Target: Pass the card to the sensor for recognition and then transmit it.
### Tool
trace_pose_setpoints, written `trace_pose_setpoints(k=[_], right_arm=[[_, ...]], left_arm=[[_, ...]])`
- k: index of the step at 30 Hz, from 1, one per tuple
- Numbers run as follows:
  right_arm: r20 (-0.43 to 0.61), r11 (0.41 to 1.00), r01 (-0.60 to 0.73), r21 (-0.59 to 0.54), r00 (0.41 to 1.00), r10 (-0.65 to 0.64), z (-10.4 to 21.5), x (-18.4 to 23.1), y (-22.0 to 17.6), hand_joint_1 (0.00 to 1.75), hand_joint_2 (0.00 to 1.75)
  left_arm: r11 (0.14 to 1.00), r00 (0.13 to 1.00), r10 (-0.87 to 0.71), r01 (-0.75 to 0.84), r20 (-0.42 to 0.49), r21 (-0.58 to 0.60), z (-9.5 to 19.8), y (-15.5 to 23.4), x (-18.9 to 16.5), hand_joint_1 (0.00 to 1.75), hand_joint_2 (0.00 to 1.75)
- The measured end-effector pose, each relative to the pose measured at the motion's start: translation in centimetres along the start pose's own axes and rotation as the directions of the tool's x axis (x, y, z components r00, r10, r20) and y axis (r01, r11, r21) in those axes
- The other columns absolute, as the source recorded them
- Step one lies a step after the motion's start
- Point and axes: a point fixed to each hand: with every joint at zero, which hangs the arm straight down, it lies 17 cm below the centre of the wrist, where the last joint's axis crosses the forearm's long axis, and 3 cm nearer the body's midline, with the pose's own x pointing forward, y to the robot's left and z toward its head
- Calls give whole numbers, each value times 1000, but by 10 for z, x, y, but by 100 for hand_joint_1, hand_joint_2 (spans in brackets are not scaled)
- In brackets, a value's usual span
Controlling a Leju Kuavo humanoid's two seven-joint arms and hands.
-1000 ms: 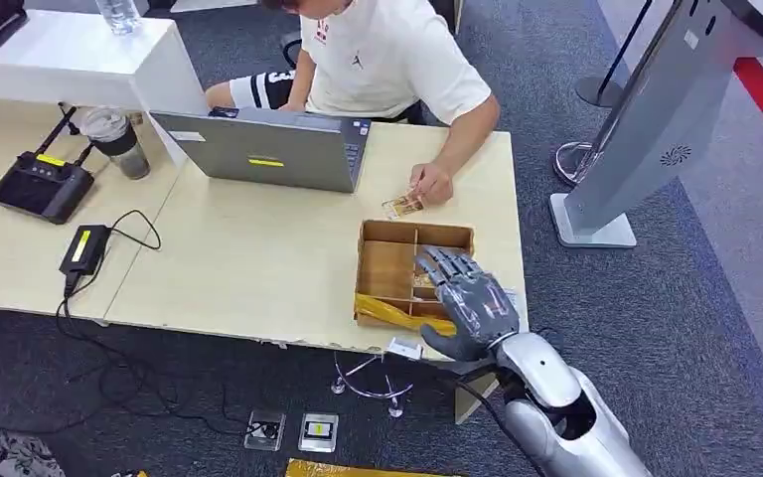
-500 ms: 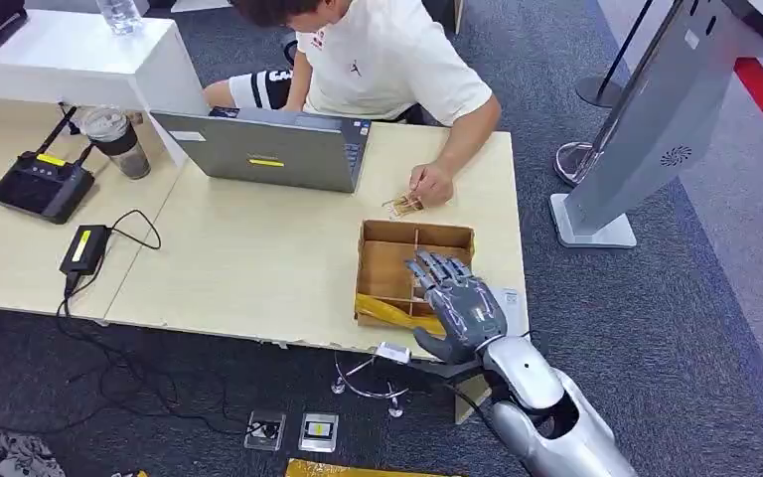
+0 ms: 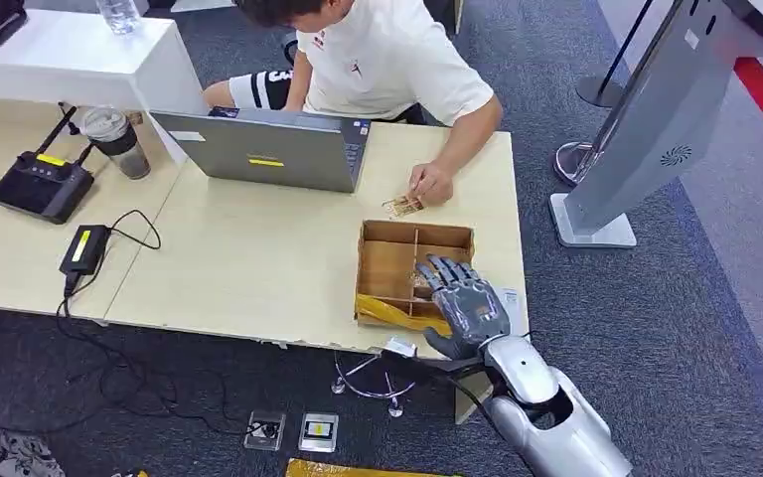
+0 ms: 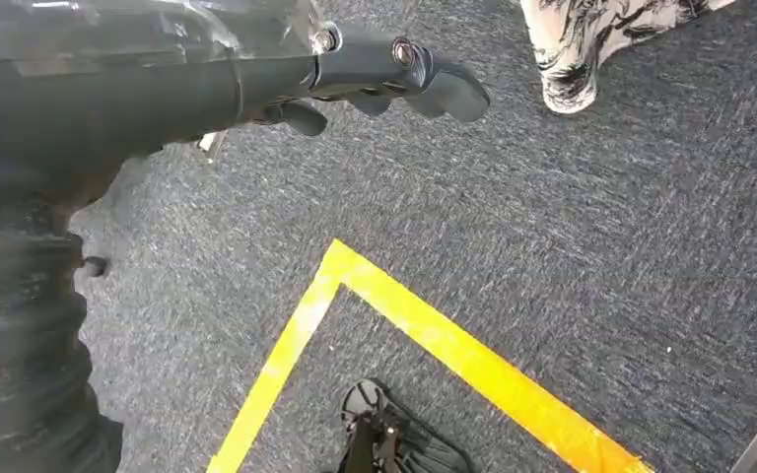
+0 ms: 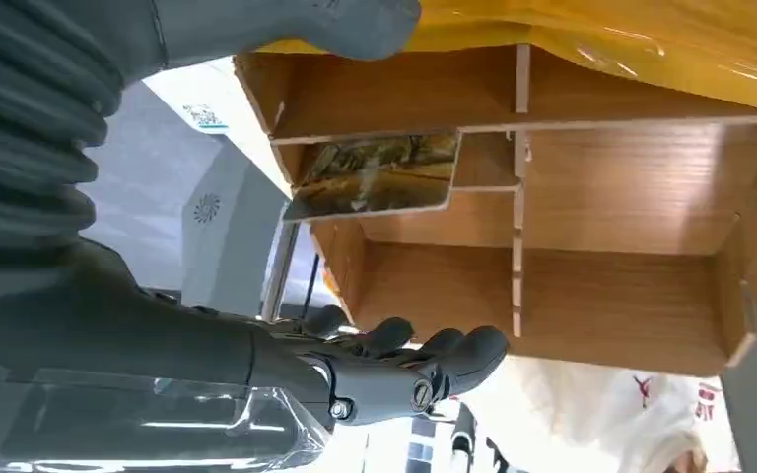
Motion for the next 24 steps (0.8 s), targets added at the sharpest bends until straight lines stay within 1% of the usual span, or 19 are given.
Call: trace_pose_setpoints(k=[18, 21, 23, 24], right_arm=[[-15, 999, -6, 35, 1000, 6, -1, -9, 18, 9, 175], [-17, 999, -4, 37, 1000, 4, -1, -10, 20, 12, 175], [-17, 999, 0, 34, 1000, 0, -1, -11, 20, 23, 175], [-16, 999, 2, 34, 1000, -1, -1, -10, 20, 24, 175]], left_arm=[[1000, 1000, 7, -7, -10, 3, 0, 1, -2, 0, 175], [1000, 1000, 7, -7, -10, 3, 0, 1, -2, 0, 175], [1000, 1000, 7, -7, -11, 3, 0, 1, -2, 0, 175], [1000, 1000, 7, -7, -11, 3, 0, 1, -2, 0, 175]])
